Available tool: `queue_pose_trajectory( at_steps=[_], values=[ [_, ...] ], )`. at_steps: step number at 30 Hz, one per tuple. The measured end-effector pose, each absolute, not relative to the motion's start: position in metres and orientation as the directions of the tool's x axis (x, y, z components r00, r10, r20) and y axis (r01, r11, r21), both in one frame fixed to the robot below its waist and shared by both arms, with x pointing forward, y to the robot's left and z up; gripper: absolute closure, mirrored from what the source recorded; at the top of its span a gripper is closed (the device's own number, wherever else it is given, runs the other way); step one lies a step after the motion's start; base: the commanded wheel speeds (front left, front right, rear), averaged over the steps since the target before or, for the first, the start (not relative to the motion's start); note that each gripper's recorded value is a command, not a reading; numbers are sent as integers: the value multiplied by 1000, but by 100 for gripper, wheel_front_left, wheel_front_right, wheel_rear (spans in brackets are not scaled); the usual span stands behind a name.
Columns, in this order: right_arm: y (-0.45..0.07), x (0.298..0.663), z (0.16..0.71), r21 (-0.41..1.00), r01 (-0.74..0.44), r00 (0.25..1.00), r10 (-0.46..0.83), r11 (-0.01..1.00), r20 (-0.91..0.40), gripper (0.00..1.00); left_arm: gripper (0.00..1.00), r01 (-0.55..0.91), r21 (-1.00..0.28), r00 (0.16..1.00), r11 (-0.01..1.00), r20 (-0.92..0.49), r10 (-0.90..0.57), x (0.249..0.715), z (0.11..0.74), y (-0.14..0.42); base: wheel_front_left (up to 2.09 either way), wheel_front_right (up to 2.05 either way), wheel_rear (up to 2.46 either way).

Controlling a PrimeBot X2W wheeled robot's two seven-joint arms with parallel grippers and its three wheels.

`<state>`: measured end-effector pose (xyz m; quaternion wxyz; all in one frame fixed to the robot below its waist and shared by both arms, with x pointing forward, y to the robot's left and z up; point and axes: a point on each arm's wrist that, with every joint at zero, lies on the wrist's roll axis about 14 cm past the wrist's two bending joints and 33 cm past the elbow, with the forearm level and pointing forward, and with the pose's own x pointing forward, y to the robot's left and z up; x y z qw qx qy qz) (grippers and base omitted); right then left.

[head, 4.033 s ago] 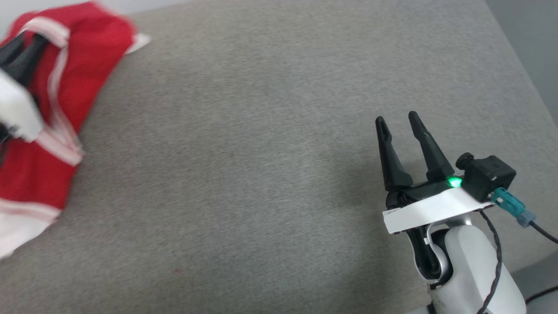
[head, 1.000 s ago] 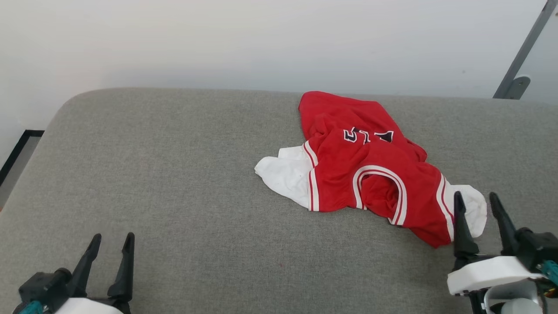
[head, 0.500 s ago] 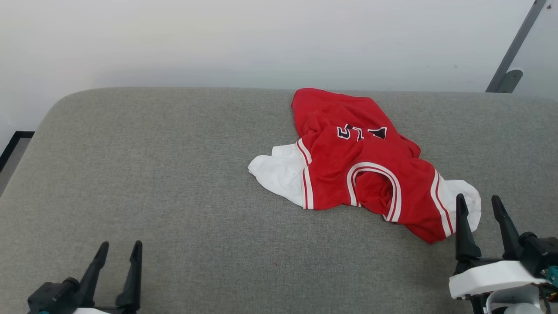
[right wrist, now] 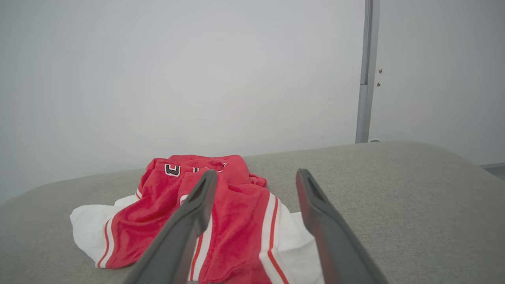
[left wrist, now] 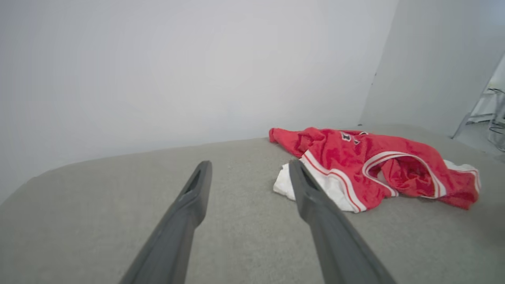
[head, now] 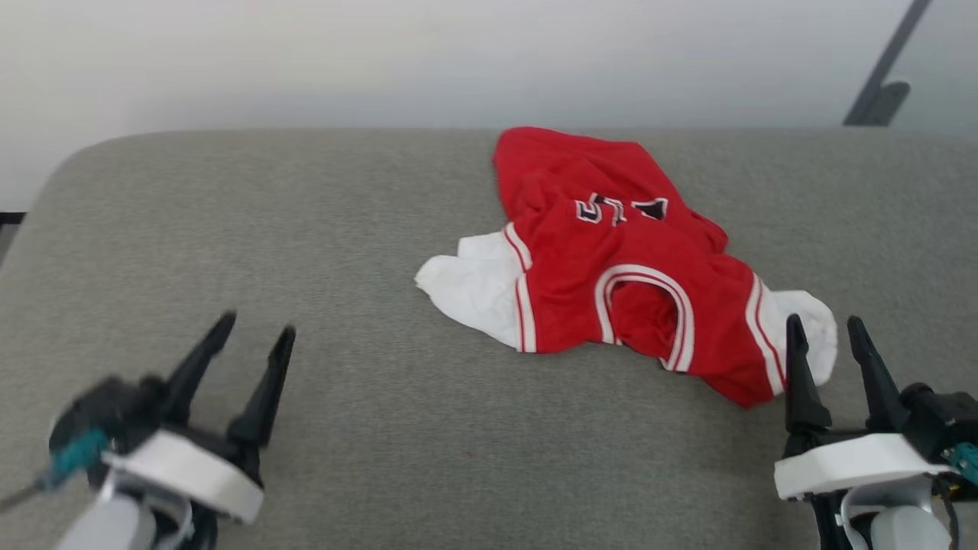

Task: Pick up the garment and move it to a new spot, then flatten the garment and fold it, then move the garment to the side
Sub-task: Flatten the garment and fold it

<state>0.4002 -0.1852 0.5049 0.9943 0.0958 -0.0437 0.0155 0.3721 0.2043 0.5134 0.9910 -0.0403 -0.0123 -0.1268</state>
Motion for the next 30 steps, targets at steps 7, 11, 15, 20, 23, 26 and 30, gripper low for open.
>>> queue_pose_trajectory(
  at_steps=[7, 11, 15, 20, 23, 26, 30],
  values=[
    [-198, 405, 503, 237, 0, 996, -22, 971, 89, 0, 0, 450, -50, 889, 892, -70, -452, 439, 525, 175, 0, 0, 0],
    [-208, 412, 498, 261, 30, 995, -53, 965, 79, 0, 0, 487, -137, 803, 863, -318, -504, 463, 494, 173, 0, 0, 0],
    [-222, 413, 479, 289, 83, 995, -95, 954, 28, 0, 0, 482, -260, 668, 837, -509, -543, 480, 469, 168, 0, 0, 0],
    [-238, 408, 457, 302, 151, 989, -146, 941, -37, 0, 0, 465, -357, 503, 810, -647, -573, 498, 434, 154, 0, 0, 0],
    [-248, 407, 453, 299, 182, 983, -176, 937, -50, 0, 0, 470, -390, 432, 792, -680, -592, 507, 416, 140, 0, 0, 0],
    [-256, 406, 453, 292, 204, 979, -197, 934, -53, 0, 0, 471, -418, 374, 777, -703, -605, 511, 396, 127, 0, 0, 0],
    [-268, 400, 450, 280, 241, 970, -232, 929, -67, 0, 0, 464, -485, 313, 741, -693, -649, 514, 384, 105, 0, 0, 0]
  ],
)
